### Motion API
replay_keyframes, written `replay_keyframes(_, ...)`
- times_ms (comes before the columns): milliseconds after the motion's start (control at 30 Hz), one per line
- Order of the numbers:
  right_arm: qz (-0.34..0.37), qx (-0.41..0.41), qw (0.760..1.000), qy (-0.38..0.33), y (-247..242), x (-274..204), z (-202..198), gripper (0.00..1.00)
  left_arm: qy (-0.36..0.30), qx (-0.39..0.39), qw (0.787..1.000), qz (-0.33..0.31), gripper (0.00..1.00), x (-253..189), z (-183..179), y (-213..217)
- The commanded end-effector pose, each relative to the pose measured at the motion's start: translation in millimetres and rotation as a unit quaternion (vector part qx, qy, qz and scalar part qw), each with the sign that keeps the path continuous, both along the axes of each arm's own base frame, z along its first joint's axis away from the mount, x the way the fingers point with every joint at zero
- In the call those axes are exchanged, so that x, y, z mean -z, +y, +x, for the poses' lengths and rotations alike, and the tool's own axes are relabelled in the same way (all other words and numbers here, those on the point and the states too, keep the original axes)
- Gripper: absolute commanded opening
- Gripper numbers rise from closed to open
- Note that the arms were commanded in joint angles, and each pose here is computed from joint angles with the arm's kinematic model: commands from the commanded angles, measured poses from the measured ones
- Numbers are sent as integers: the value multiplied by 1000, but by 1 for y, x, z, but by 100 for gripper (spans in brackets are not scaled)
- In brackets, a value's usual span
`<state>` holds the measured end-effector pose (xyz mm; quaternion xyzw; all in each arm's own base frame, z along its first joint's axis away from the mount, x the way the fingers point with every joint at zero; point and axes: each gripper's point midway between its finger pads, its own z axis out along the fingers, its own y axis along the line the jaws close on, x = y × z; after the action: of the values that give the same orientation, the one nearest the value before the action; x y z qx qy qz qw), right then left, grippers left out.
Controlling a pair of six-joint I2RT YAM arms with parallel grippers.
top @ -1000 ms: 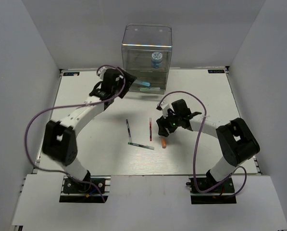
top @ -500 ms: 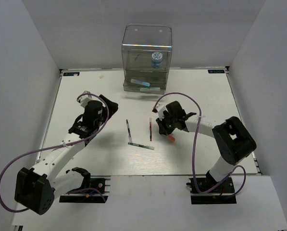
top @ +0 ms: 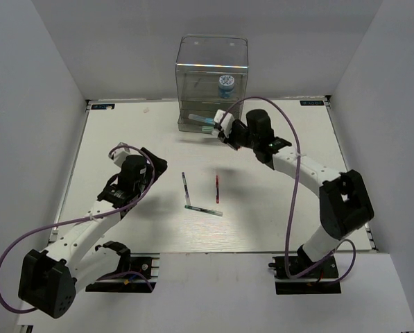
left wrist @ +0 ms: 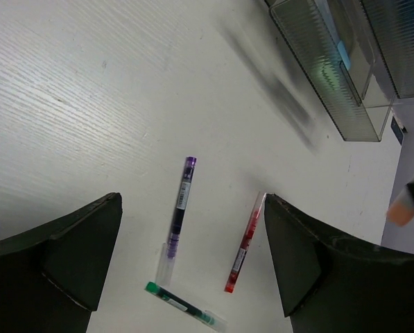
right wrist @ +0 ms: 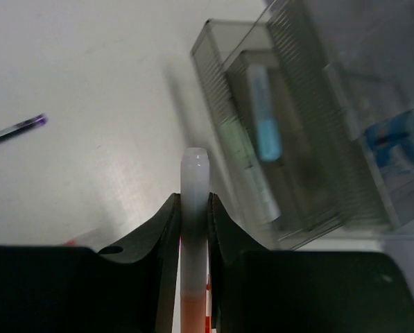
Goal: Sort the stationery into containers
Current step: Place the stationery into the container
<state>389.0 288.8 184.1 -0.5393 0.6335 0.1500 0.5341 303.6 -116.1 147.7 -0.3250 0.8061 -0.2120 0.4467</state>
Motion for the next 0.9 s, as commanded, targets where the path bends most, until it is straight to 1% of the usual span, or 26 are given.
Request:
replay_keyframes(0,29,-28,994,-103,18,-45,40,0,-8,0,1000,-4,94,-4,-7,2)
replay_keyframes(33,42,-26,990,-128,26,-55,56,0,-6,0,1000,-3,94,0,-10,3)
replay_keyframes(100,47,-31,988,-146,29,-56,66,0,1,-2,1000,-3,94,5,-13,5)
replay_keyframes(133,60,-33,980,-187,30,-76,77,0,-2,-2,1000,-5,94,5,-15,6)
replay_keyframes(167,55,-42,980,-186,35,-62,83,0,-7,-2,1000,-7,94,2,-16,6)
replay_keyframes(200,58,-42,978,-195,34,-64,89,0,-3,-2,1000,-5,94,6,-17,7)
replay_keyframes(233,70,-44,972,-218,36,-78,96,0,-3,-2,1000,-5,94,6,-17,7)
replay_keyframes(267,68,-43,973,-216,39,-68,107,0,1,-2,1000,-4,94,8,-18,7)
replay_keyframes(300,70,-44,972,-221,41,-68,111,0,1,-2,1000,-4,94,8,-18,7)
replay_keyframes(333,84,-47,964,-250,40,-85,117,0,1,-2,1000,-4,94,8,-18,7)
replay_keyframes(367,81,-49,966,-242,42,-68,123,0,1,-2,1000,-4,94,8,-18,7)
replay_keyframes(467,87,-57,960,-259,44,-71,134,0,-3,-2,1000,-5,94,3,-17,7)
replay_keyframes(600,87,-49,966,-240,45,-50,148,0,4,-2,1000,-2,94,6,-15,6)
replay_keyframes(633,91,-45,968,-231,44,-49,150,2,4,-2,1000,-2,94,6,-15,6)
replay_keyframes(667,92,-43,969,-226,42,-46,152,10,8,-2,1000,0,94,9,-15,6)
replay_keyframes(733,102,-38,971,-211,40,-44,148,41,4,-2,1000,-2,94,6,-12,4)
replay_keyframes(833,105,-44,972,-205,35,-41,142,50,6,2,1000,-4,94,8,-9,1)
replay_keyframes(867,106,-47,972,-204,35,-43,139,57,8,2,1000,-3,94,8,-7,0)
